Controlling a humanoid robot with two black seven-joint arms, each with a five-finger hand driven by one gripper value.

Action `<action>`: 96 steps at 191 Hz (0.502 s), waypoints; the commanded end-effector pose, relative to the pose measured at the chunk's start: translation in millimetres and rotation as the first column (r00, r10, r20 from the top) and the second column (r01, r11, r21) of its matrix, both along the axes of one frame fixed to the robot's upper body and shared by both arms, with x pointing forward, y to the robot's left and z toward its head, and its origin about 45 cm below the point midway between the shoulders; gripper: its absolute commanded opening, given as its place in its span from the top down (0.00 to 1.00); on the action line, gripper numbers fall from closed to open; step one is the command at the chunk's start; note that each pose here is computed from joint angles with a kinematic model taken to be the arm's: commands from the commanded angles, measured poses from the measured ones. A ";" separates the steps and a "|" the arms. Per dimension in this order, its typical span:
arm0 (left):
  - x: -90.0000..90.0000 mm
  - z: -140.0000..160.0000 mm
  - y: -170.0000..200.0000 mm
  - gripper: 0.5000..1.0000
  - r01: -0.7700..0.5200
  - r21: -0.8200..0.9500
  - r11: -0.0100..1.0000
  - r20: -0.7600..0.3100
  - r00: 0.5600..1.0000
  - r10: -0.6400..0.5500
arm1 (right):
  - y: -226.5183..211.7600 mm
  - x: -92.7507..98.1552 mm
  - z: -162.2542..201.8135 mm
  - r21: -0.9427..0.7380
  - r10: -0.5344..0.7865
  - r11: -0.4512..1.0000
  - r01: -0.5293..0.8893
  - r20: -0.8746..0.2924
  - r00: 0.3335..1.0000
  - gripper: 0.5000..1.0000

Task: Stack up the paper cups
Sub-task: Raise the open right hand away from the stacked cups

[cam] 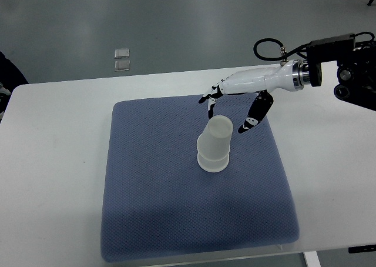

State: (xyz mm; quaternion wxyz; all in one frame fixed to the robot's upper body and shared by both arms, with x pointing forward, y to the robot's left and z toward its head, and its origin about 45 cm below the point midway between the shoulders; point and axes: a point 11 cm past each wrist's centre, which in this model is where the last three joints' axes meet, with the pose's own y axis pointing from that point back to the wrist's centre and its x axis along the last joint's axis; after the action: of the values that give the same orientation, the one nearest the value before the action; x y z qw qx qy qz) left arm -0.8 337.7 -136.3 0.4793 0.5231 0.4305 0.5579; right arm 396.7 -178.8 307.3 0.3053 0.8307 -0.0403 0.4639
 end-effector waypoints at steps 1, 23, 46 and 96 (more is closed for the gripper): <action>0.1 0.0 0.0 0.00 0.000 0.000 1.000 0.001 1.000 0.000 | 1.5 2.7 9.0 -0.002 0.004 1.000 -0.004 0.020 1.000 0.19; 0.1 0.0 0.0 0.00 0.000 0.000 1.000 0.001 1.000 0.000 | 4.3 7.0 23.5 -0.004 0.011 1.000 -0.010 0.054 0.999 0.19; -0.1 0.0 -0.1 0.00 0.000 -0.001 1.000 -0.001 1.000 0.000 | 3.8 9.6 28.4 -0.010 0.008 1.000 -0.007 0.059 0.998 0.19; -0.1 0.0 0.0 0.00 0.000 0.000 1.000 -0.001 1.000 0.000 | -19.1 50.0 72.2 0.187 -0.182 0.969 0.159 0.114 0.977 0.19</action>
State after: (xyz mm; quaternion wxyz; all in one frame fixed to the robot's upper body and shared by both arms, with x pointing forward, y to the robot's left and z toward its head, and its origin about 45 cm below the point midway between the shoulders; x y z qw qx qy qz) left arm -0.8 337.7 -136.3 0.4793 0.5231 0.4305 0.5579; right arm 423.6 -185.6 350.1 0.2997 0.8093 -0.0916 0.4968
